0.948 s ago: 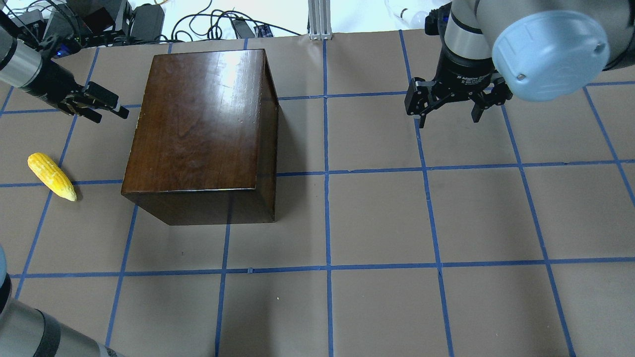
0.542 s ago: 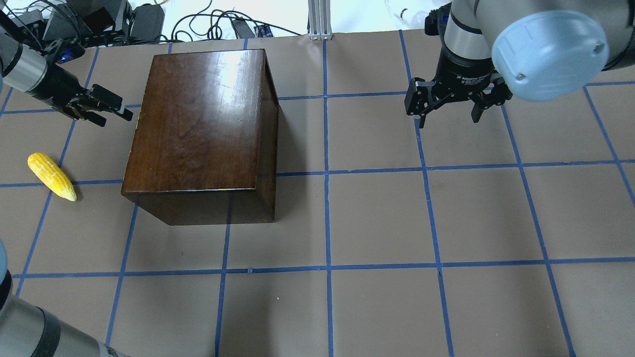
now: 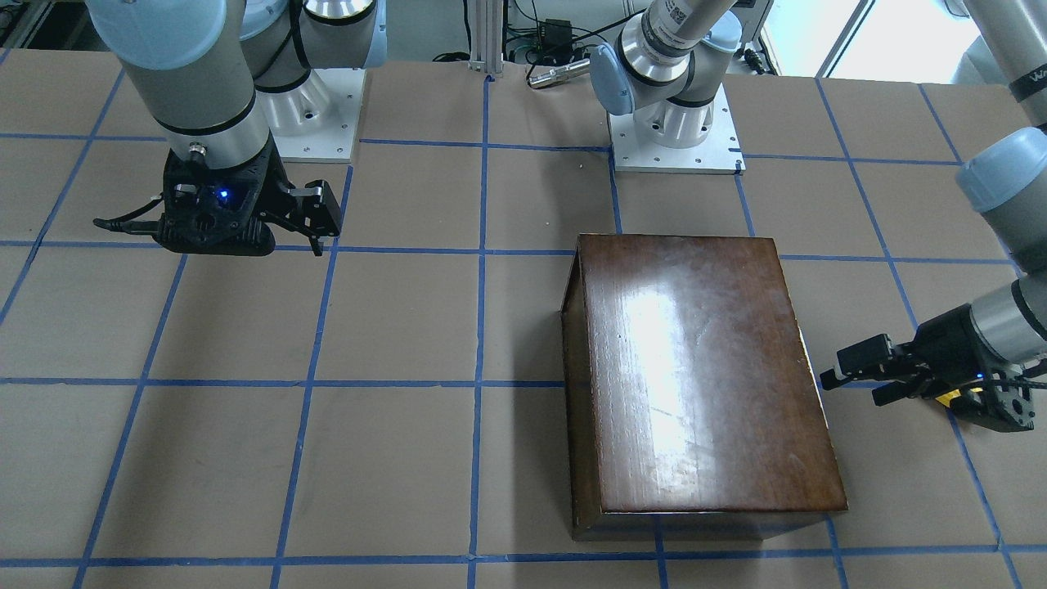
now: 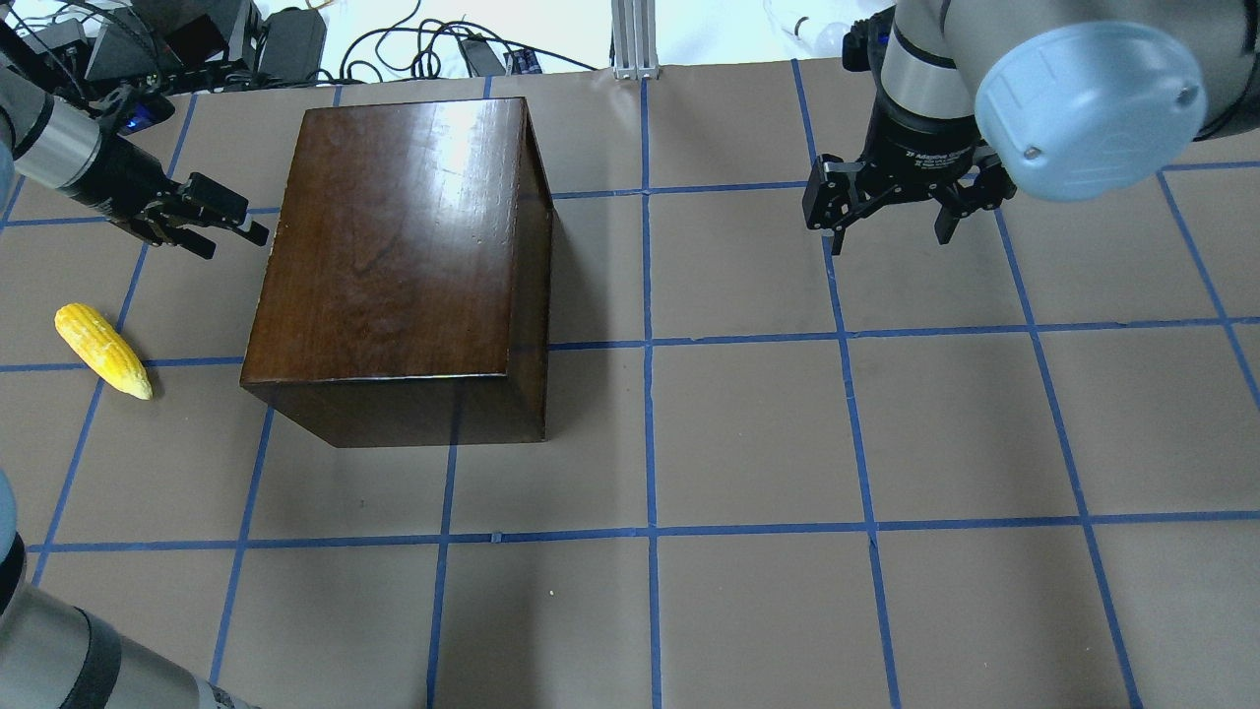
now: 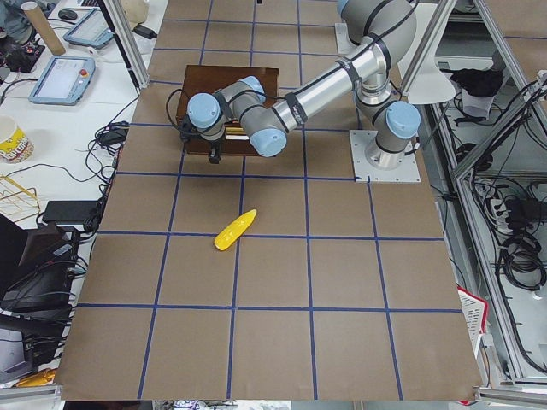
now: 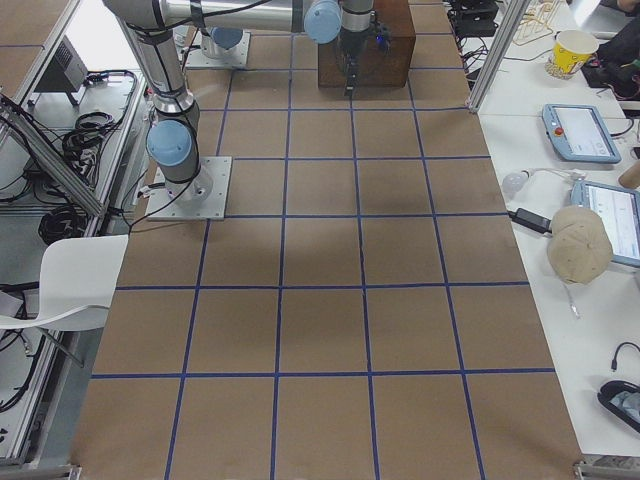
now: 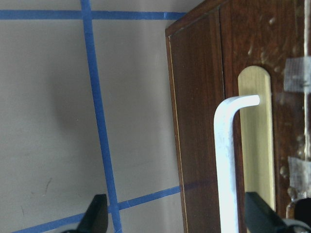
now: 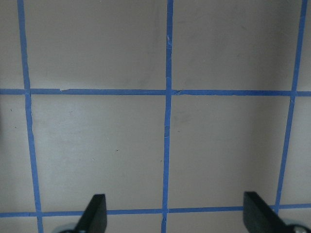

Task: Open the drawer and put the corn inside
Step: 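Close the left gripper on the white drawer handle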

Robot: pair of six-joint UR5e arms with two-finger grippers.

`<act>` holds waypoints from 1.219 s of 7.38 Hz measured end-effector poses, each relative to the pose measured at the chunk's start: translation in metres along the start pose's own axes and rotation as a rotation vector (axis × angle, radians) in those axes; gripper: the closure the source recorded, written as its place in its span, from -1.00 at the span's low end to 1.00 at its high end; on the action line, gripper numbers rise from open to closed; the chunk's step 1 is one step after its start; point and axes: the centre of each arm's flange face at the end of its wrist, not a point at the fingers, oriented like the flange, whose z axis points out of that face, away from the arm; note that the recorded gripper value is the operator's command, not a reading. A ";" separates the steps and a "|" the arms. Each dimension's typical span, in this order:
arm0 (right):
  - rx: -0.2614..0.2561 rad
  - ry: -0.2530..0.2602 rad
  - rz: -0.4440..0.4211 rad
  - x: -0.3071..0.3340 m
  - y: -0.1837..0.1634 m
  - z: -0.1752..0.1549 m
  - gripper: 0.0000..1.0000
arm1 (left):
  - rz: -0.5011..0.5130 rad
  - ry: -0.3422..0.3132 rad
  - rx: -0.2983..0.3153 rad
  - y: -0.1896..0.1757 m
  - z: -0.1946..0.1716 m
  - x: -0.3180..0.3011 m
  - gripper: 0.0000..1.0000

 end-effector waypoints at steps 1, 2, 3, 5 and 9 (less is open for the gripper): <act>0.001 0.000 0.000 0.000 0.000 0.000 -1.00 | -0.007 0.002 -0.006 0.000 0.002 0.001 -1.00; 0.000 0.000 0.000 0.000 0.000 0.000 -1.00 | -0.019 0.005 -0.013 0.001 0.005 0.003 -1.00; 0.000 0.000 0.000 0.000 0.000 0.000 -1.00 | -0.028 0.010 -0.021 0.003 0.010 0.003 -1.00; -0.002 0.000 0.000 0.000 0.000 0.001 -1.00 | -0.046 0.019 -0.036 0.007 0.017 0.003 -1.00; 0.000 0.000 0.000 0.000 0.000 0.000 -1.00 | -0.060 0.039 -0.057 0.013 0.030 0.002 -1.00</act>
